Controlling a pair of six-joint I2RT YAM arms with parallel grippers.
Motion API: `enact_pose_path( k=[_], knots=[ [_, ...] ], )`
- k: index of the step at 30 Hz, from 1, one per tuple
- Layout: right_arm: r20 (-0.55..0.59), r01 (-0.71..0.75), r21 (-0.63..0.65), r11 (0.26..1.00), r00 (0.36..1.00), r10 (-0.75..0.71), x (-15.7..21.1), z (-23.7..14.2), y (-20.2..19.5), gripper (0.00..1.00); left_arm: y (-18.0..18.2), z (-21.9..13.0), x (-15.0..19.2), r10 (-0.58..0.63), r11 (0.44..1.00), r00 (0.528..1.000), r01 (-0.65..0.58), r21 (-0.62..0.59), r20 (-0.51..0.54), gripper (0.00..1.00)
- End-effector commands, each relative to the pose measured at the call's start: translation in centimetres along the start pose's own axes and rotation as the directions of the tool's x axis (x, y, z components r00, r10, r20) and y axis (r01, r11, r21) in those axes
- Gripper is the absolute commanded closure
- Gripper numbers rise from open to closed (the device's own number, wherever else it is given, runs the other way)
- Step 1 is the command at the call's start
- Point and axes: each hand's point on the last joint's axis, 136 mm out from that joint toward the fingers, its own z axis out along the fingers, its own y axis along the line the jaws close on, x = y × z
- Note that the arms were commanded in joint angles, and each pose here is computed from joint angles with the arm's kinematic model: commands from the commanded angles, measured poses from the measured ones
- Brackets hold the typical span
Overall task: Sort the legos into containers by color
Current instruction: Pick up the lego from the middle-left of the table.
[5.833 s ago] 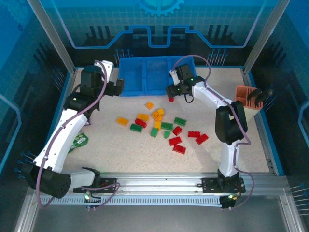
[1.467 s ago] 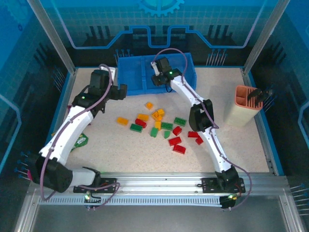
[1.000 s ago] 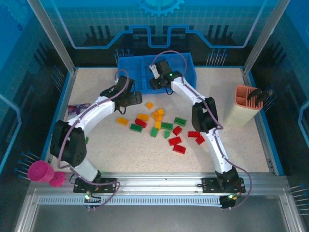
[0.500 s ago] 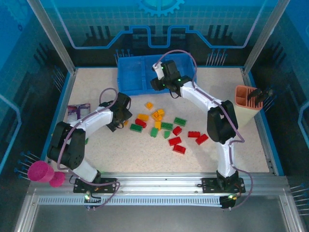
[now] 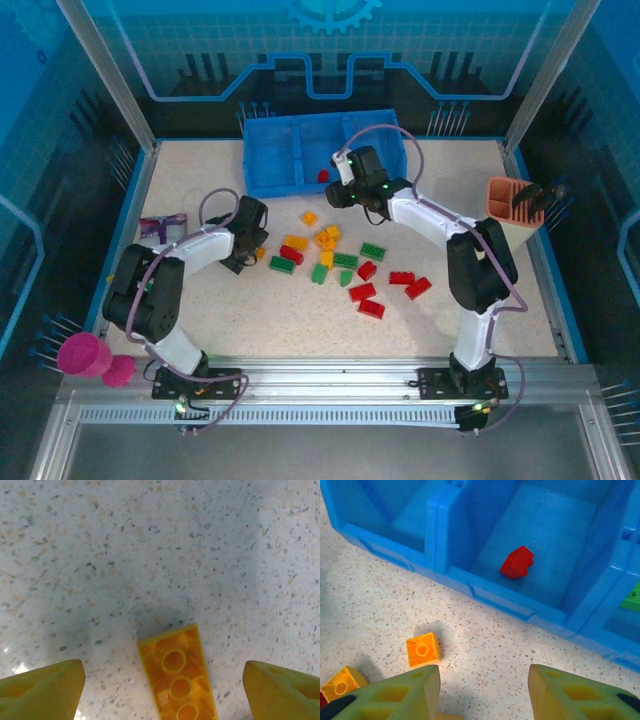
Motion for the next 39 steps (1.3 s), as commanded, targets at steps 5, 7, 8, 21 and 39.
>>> enact_pose_path(
  k=[5,7,8,21,39],
  knots=[
    [0.032,-0.024,0.018,1.0,0.999,0.024,-0.1,-2.8,-0.1,0.48,0.3,2.6,1.2,0.015,0.999,0.997,-0.018,-0.046,-0.07,0.19],
    [0.025,-0.032,0.037,0.999,0.999,0.031,0.5,-3.4,-0.5,0.48,0.7,3.2,1.9,0.014,0.998,0.995,-0.02,-0.058,-0.097,0.24],
    [0.02,-0.038,0.046,0.998,0.999,0.037,0.8,-3.6,-0.7,0.47,0.9,3.5,2.2,0.016,0.998,0.994,-0.022,-0.062,-0.108,0.27],
    [-0.222,-0.345,0.207,0.916,0.895,0.387,12.1,-9.0,-6.3,0.38,2.5,4.9,4.9,0.064,0.993,0.973,-0.084,-0.079,-0.223,0.68],
    [-0.365,-0.47,0.371,0.8,0.719,0.592,23.0,-15.1,-5.4,0.25,-11.0,-7.3,-3.8,0.315,0.909,0.946,-0.325,0.259,0.081,0.78]
  ],
)
